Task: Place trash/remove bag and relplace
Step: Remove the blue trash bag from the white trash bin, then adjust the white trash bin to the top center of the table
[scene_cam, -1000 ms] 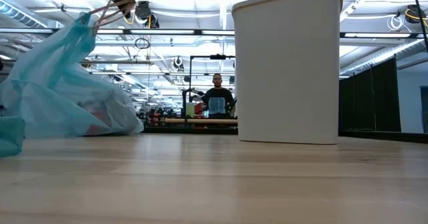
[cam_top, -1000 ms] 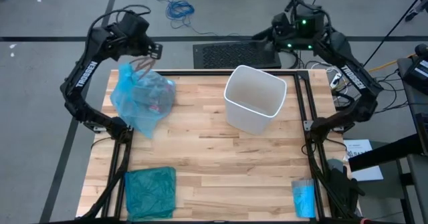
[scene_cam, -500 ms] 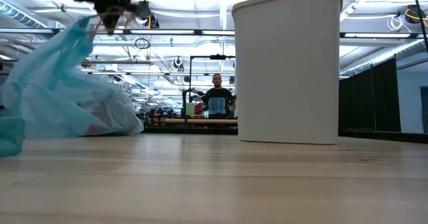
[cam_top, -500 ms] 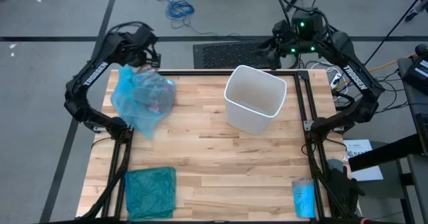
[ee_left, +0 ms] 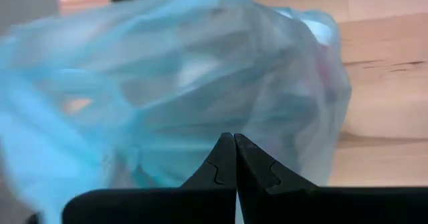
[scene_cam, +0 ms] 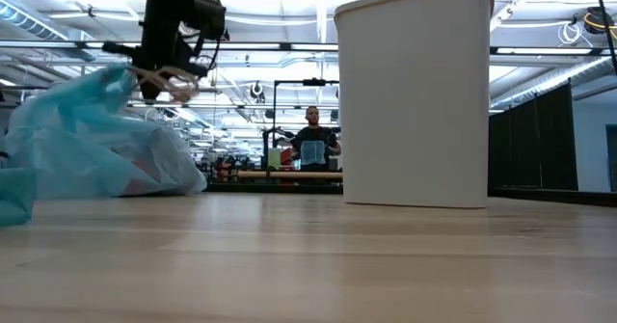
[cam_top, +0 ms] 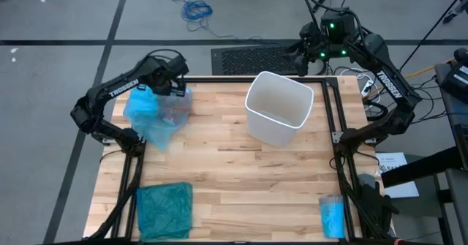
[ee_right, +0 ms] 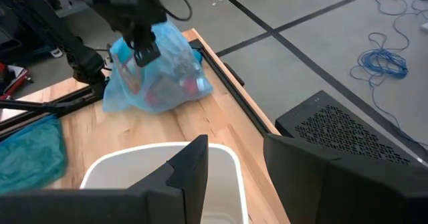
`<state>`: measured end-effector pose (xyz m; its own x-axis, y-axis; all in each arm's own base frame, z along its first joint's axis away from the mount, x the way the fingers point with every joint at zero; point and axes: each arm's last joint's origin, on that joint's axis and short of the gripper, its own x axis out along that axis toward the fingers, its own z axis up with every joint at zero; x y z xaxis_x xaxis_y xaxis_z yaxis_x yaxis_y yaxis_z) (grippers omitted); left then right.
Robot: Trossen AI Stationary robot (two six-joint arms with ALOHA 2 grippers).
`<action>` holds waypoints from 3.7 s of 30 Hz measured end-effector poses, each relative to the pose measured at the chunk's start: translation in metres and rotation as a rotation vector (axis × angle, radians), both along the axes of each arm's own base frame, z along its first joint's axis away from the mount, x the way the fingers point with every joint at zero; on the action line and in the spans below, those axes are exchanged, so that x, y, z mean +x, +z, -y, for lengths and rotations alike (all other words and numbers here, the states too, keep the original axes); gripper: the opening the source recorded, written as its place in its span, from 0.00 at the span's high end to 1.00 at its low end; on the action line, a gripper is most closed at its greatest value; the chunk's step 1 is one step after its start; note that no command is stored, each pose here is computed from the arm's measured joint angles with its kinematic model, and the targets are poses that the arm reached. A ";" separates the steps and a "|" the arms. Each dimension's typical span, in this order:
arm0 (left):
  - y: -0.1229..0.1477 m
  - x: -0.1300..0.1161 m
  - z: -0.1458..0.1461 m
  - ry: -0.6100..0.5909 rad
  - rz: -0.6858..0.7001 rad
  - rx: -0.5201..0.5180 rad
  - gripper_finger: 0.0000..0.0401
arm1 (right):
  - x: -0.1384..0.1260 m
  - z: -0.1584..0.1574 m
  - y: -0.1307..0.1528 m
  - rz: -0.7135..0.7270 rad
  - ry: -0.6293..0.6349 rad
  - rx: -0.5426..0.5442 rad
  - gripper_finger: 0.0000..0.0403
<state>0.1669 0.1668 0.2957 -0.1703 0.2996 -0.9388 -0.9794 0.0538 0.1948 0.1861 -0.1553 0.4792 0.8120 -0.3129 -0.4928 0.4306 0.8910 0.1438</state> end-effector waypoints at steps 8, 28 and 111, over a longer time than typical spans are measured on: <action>-0.040 0.001 0.001 0.020 0.032 -0.037 1.00 | 0.000 0.000 0.000 -0.002 0.002 -0.003 0.65; -0.026 0.021 0.009 -0.048 0.144 -0.032 1.00 | 0.000 0.000 0.000 -0.009 0.006 -0.019 0.65; 0.083 0.080 0.179 -0.869 0.606 -0.172 1.00 | 0.096 0.054 -0.134 -0.314 0.104 0.174 1.00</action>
